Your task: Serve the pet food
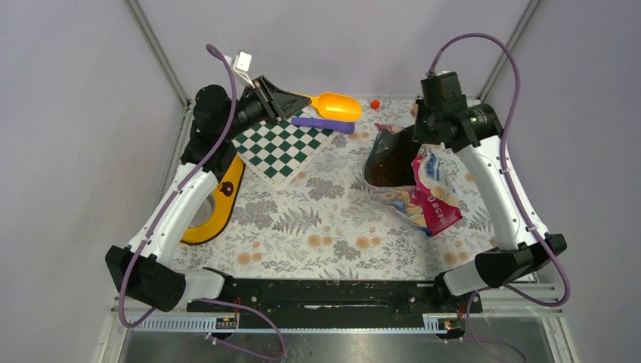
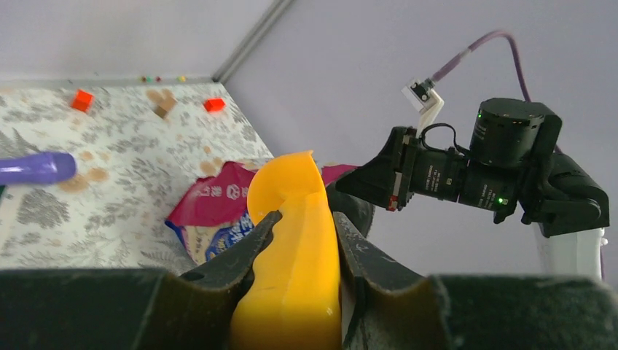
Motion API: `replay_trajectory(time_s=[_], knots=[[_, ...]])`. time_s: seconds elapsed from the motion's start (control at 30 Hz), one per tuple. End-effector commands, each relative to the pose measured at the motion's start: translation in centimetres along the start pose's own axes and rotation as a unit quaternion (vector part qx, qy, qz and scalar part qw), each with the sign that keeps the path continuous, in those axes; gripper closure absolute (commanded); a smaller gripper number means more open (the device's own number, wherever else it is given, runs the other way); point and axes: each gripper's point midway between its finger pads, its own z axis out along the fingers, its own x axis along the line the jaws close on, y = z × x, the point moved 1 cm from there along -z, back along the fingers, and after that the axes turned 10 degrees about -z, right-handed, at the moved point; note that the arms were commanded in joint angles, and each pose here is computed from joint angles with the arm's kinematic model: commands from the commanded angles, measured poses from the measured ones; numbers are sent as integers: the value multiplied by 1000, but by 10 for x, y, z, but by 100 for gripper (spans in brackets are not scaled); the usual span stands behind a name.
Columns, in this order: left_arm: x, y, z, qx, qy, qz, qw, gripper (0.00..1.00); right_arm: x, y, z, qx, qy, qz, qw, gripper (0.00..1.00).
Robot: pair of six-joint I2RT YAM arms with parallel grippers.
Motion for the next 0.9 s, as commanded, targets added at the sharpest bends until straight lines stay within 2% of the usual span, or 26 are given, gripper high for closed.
replay_trajectory(time_s=[0.0,0.13,0.23,0.33,0.57,0.7,0.87], knots=[[-29,-20,0,30,-88,1,996,100,34,42,-35,-118,26,-5,993,100],[-25,-61,1,81,-108,21,991,100,57,40,-32,-113,25,-33,993,100],[-12,-86,2,106,-92,30,990,100,79,46,-29,-111,37,-44,992,100],[18,-102,9,119,-35,19,992,100,98,55,-26,-108,44,-54,992,100],[98,-106,23,78,126,-18,989,100,132,68,-9,-91,65,-61,992,100],[139,-116,24,78,196,-32,977,100,158,51,8,-56,92,-75,991,100],[165,-133,24,102,222,-46,969,100,196,14,28,-9,151,-78,985,100]])
